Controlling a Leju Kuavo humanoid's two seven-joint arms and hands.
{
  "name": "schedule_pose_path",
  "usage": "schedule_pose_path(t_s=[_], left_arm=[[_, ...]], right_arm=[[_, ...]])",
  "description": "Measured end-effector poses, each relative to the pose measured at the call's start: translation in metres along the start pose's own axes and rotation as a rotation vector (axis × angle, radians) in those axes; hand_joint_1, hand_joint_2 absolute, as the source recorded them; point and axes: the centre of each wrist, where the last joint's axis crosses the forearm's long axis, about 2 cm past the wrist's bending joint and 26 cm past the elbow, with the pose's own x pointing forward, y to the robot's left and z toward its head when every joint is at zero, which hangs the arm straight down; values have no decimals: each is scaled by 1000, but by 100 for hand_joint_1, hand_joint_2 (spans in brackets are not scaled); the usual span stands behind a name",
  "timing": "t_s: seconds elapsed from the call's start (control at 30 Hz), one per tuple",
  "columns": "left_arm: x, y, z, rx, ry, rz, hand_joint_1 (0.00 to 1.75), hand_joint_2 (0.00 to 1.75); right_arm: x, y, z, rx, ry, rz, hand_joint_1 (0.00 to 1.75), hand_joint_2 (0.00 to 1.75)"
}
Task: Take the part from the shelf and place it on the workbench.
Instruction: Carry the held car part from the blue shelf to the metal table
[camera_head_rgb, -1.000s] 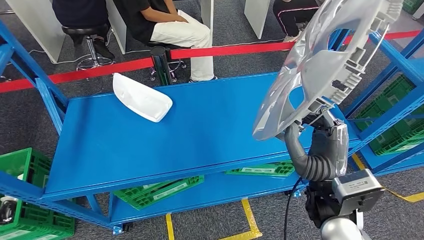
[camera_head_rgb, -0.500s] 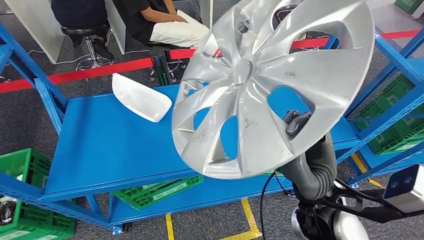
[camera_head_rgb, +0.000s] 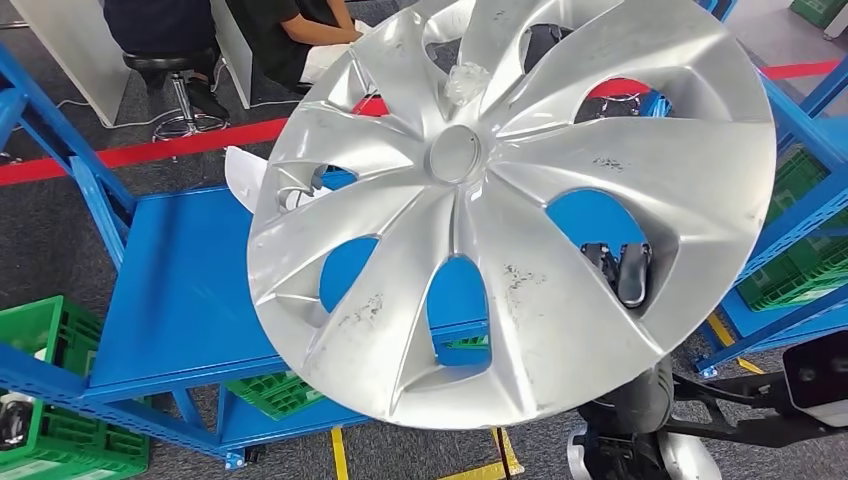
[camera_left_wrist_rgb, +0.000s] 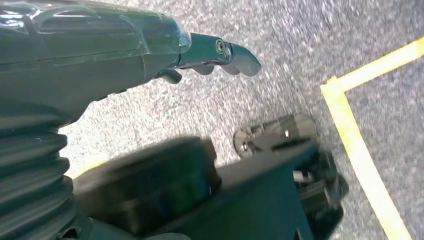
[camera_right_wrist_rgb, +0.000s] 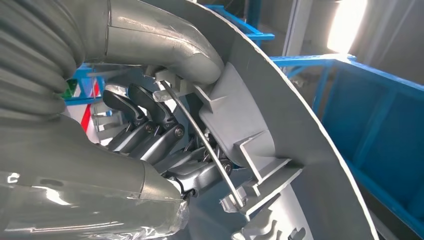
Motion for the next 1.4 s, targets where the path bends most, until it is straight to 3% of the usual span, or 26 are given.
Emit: schedule_pose_path(t_s=[0.5, 0.73, 0.83, 1.1, 1.4], left_arm=[[-7, 20, -2, 51, -9, 15, 0, 175], [-10, 29, -3, 85, -30, 48, 0, 175], [-12, 35, -3, 102, -16, 77, 0, 175], [-14, 41, -3, 115, 12, 136, 0, 175], [-11, 35, -3, 101, -23, 144, 0, 175]], right_arm=[[-11, 1, 2, 2, 7, -34, 175, 175], [-17, -1, 8, -46, 46, 89, 175, 175], [-17, -3, 13, -85, 101, 203, 175, 175], [6, -20, 10, -81, 436, 401, 175, 175], [26, -22, 5, -61, 452, 483, 175, 175]])
